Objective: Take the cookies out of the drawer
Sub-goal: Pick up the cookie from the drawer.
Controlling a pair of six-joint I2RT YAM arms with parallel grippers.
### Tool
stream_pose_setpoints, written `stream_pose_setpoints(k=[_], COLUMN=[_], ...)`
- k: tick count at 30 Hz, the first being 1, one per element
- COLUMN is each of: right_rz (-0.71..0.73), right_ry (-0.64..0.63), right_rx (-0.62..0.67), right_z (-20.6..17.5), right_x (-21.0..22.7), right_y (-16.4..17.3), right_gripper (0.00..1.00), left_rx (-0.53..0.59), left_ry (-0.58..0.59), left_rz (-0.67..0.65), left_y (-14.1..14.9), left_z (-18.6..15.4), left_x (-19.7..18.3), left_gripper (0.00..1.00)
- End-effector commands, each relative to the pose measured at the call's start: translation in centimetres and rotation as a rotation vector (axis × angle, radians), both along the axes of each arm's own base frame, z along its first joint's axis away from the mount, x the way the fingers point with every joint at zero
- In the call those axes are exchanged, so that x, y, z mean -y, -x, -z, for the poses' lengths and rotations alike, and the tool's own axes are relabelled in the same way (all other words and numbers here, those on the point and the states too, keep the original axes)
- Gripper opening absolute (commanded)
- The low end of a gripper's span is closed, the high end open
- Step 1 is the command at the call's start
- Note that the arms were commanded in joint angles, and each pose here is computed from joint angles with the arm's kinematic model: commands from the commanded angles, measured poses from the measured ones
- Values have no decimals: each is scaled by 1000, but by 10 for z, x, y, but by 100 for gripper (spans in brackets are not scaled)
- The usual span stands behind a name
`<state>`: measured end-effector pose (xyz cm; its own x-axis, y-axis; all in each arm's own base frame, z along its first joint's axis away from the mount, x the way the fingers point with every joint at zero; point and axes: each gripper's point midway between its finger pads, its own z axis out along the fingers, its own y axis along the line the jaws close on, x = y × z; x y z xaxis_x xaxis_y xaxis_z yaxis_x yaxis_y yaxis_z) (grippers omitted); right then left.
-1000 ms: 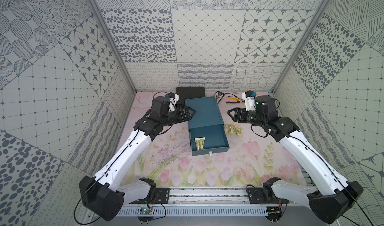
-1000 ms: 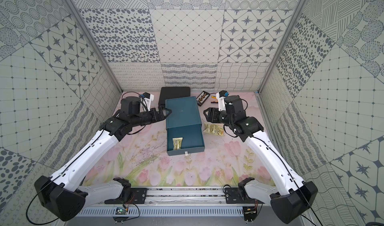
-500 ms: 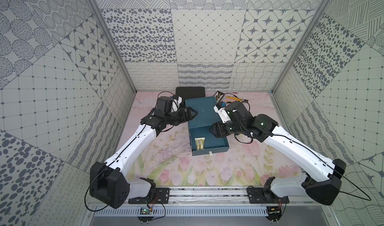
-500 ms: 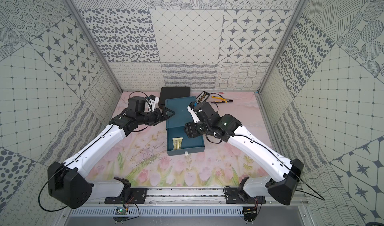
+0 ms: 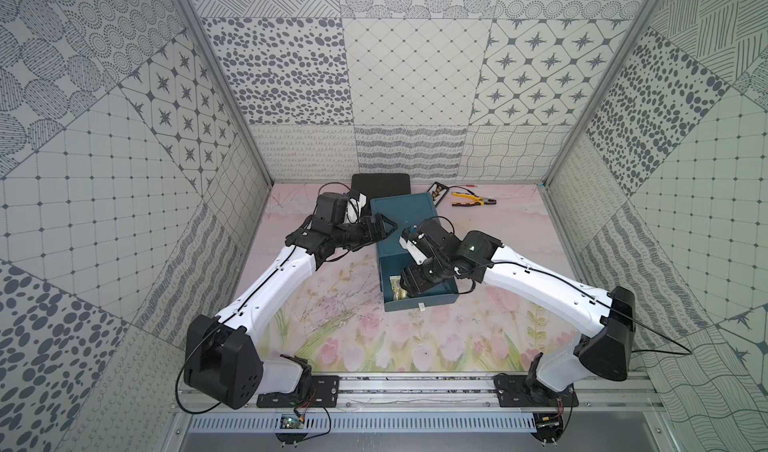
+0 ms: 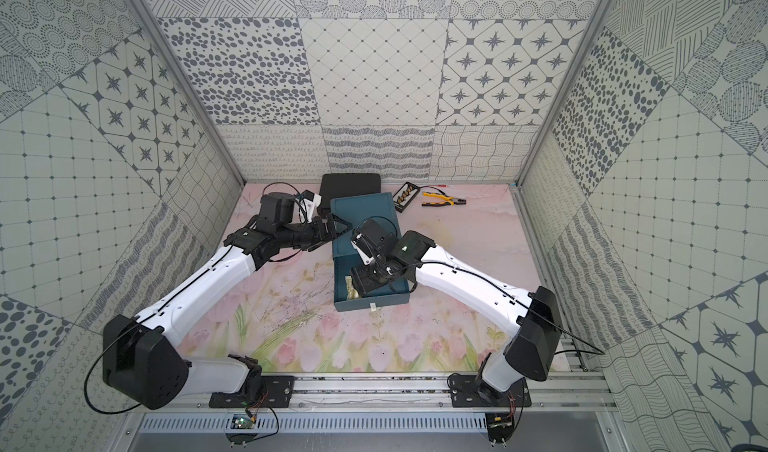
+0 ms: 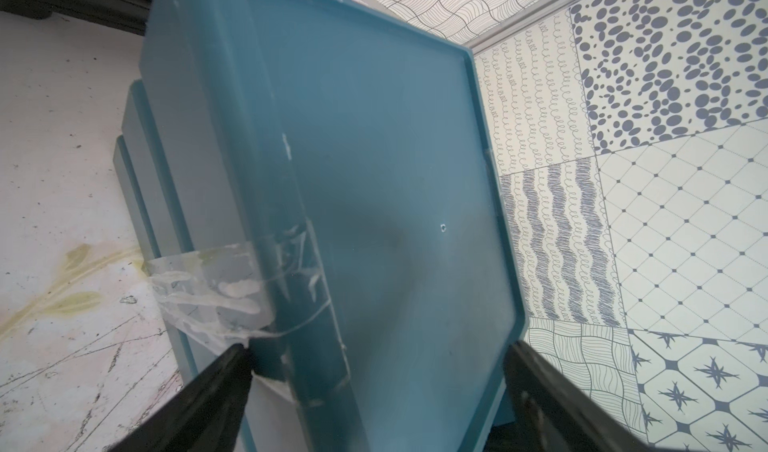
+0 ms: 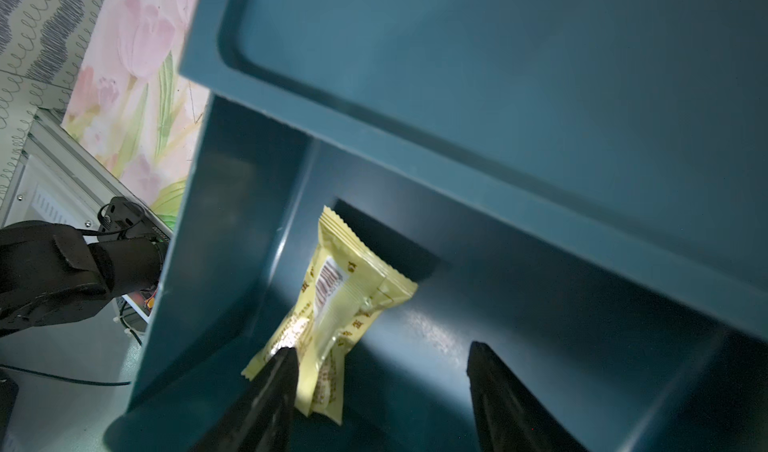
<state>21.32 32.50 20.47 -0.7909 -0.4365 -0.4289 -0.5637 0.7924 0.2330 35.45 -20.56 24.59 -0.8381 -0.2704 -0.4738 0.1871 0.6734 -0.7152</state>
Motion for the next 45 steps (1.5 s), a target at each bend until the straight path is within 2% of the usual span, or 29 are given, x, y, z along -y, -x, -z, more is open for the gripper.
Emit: stream_pose_setpoints(k=[1,10,13,16,21,24,27,39,45], right_rz=[-15,-50,-57,-51,-41,-37,-30,11,96], right_ry=[-21,22,43,48,26,11,-7,-108,-159], right_rx=[17,-6,-11,12,76,112,156,254,318], right_z=[-6,20,30,29,15,3,-13,-60,-85], right_x=[-14,-31,-34,-33,-29,-27,-22,-3,20], right_y=[-2,4,4,1,-6,-8,-12,-21,-30], right_gripper=[70,68,63,52,26,15,9,9,7], left_rx=[41,26,27,26,29,33,39,78,135], left_ry=[47,43,41,34,30,29,27,23,36], left_rz=[27,22,24,19,13,10,3,-8,3], left_y=[-6,-5,-4,-5,-5,-4,-4,2,6], left_z=[-11,-6,-7,-7,-9,-10,-13,-30,-46], left_x=[6,5,6,4,3,2,0,-4,-5], left_gripper=[99,99,99,99,99,99,99,99,99])
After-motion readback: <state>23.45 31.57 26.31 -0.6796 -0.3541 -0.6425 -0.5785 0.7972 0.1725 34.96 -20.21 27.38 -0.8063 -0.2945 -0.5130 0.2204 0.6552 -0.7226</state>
